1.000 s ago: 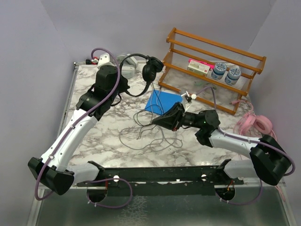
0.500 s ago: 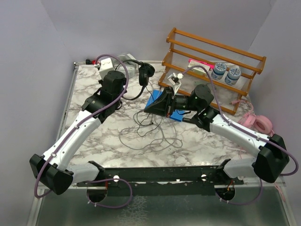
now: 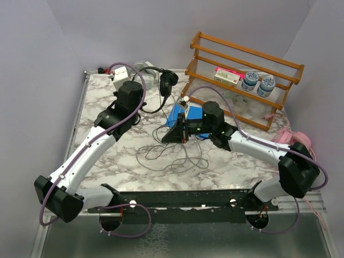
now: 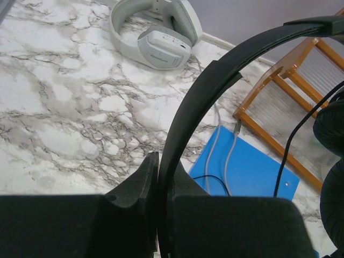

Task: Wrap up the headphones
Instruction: Wrap the headphones cable around the headphones.

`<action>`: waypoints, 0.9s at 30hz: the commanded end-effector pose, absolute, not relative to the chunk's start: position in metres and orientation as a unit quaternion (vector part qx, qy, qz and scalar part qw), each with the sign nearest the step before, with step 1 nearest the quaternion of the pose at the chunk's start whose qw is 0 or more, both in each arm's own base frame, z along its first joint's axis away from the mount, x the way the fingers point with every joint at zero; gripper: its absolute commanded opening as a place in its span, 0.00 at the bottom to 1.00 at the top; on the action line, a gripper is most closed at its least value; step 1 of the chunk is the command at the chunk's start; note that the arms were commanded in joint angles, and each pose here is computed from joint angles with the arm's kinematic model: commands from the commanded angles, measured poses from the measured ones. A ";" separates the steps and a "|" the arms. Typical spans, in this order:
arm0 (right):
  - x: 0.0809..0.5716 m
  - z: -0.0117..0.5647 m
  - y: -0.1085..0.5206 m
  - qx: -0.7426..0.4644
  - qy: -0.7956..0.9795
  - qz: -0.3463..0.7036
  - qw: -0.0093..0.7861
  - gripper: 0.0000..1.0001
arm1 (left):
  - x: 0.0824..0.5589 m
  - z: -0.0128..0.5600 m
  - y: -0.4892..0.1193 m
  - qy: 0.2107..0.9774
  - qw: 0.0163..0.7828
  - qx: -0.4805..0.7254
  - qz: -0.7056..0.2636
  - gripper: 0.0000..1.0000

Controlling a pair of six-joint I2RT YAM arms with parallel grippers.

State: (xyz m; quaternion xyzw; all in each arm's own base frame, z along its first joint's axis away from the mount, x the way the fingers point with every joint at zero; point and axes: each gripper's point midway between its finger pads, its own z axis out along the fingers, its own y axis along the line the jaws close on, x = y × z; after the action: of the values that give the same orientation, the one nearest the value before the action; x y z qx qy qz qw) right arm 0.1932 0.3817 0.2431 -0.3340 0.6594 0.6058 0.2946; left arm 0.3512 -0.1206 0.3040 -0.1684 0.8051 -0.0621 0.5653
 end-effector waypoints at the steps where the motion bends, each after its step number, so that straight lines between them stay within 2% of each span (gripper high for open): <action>1: 0.186 0.272 0.385 -0.350 0.638 0.608 0.317 0.10 | 0.360 0.305 -0.114 0.784 0.593 -0.177 -0.044 0.00; 6: 0.206 0.307 0.379 -0.380 0.652 0.538 0.377 0.09 | 0.364 0.279 -0.101 0.798 0.581 -0.148 0.049 0.00; 13: 0.255 0.316 0.365 -0.385 0.699 0.406 0.446 0.10 | 0.360 0.272 -0.123 0.808 0.585 -0.050 0.039 0.00; 18: 0.289 0.319 0.354 -0.387 0.718 0.318 0.484 0.11 | 0.352 0.265 -0.120 0.814 0.575 0.007 0.077 0.00; 24: 0.300 0.305 0.347 -0.429 0.730 0.258 0.466 0.09 | 0.343 0.259 -0.111 0.819 0.560 0.050 0.114 0.00; 27: 0.314 0.305 0.337 -0.420 0.738 0.216 0.482 0.09 | 0.339 0.255 -0.114 0.818 0.558 0.084 0.110 0.00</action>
State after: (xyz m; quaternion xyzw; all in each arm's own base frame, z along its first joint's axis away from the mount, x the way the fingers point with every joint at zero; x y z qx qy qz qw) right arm 0.2993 0.3577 0.3151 -0.4087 0.7188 0.2959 0.4782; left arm 0.3468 -0.1152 0.2453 0.0409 0.8297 0.1063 0.5465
